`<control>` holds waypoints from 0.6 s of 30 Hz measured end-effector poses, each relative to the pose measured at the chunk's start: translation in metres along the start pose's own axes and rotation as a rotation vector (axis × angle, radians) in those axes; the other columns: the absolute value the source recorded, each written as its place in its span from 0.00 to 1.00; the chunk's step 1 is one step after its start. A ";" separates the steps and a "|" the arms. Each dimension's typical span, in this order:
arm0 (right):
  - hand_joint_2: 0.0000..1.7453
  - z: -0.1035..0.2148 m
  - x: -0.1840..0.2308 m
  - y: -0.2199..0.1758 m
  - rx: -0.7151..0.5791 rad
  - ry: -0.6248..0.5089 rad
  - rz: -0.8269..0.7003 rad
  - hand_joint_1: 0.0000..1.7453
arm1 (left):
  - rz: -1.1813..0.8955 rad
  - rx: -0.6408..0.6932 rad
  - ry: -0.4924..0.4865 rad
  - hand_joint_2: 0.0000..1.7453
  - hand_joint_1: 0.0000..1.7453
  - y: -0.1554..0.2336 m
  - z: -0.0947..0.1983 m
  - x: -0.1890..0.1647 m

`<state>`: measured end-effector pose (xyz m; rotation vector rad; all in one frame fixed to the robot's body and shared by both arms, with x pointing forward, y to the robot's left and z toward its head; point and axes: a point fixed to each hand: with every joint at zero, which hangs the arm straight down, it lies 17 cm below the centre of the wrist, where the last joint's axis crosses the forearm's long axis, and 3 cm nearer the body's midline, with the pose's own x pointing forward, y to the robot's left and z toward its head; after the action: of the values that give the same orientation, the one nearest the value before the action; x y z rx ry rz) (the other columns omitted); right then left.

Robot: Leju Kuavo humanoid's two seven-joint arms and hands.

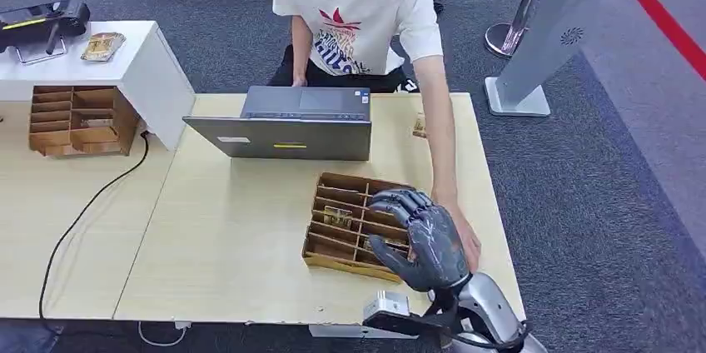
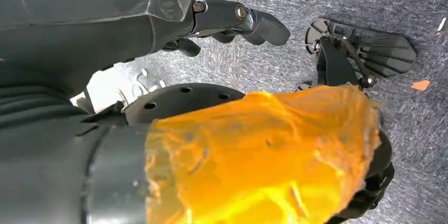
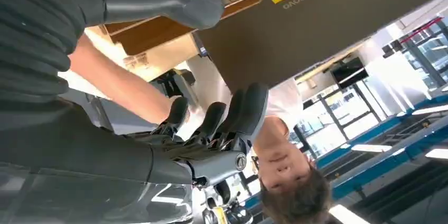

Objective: Pass the card to the sensor for recognition and then transmit it.

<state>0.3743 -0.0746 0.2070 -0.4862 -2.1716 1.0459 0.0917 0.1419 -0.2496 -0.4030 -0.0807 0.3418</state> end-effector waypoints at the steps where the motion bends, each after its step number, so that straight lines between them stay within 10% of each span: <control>1: 1.00 0.001 0.000 0.000 0.003 0.000 0.003 0.41 | 0.000 0.000 0.000 0.00 0.00 0.000 0.000 0.000; 18: 1.00 0.033 -0.027 0.027 0.093 0.083 0.116 0.43 | 0.006 0.001 0.000 0.00 0.00 0.000 0.000 0.000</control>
<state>0.3712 -0.0921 0.1594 -0.6071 -2.0324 1.1625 0.0914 0.1422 -0.2498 -0.4023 -0.0796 0.3481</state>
